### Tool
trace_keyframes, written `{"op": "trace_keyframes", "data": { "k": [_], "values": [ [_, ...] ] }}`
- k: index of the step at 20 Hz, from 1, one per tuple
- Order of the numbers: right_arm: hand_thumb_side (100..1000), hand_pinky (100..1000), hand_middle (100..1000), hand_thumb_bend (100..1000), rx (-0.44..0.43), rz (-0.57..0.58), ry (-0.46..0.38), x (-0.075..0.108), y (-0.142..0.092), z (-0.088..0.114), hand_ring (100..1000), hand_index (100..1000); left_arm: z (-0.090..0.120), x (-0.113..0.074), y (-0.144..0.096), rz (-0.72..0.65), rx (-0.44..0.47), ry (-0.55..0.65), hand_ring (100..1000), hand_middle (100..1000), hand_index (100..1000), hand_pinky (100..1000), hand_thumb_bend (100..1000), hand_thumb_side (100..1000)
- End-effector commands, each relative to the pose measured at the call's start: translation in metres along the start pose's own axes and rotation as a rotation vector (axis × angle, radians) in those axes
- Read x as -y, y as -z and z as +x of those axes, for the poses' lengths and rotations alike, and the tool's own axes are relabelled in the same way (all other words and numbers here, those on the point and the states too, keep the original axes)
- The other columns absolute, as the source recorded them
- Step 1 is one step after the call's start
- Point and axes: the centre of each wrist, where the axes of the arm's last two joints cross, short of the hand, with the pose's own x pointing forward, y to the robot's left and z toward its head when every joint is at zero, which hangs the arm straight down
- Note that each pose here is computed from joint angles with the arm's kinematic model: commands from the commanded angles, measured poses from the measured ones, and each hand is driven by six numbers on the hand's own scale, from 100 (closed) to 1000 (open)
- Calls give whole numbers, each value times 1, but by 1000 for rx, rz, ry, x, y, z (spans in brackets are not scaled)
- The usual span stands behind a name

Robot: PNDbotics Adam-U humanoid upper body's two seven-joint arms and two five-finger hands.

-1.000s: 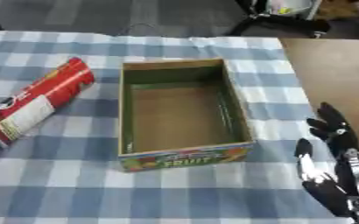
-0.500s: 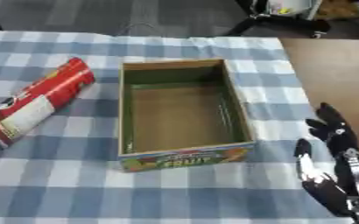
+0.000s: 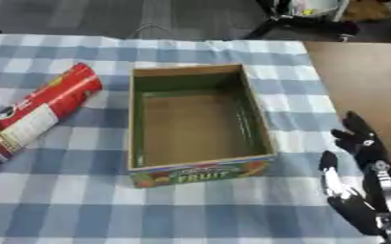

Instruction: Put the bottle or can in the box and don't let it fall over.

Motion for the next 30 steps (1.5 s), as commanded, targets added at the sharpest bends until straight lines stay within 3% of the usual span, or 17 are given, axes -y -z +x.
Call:
{"op": "trace_keyframes", "data": {
  "k": [1,11,30],
  "values": [
    [473,864,1000,100,26,6,-9,4,5,5,866,938,10,-8,3,0,26,20,756,803,768,849,169,481],
    [474,864,1000,100,29,7,-7,4,5,5,865,938,6,-6,5,-57,-9,43,782,813,788,866,247,471],
    [475,864,1000,100,27,2,-3,4,6,5,863,937,-2,-1,5,-102,-53,80,784,801,785,855,288,450]
  ]
}}
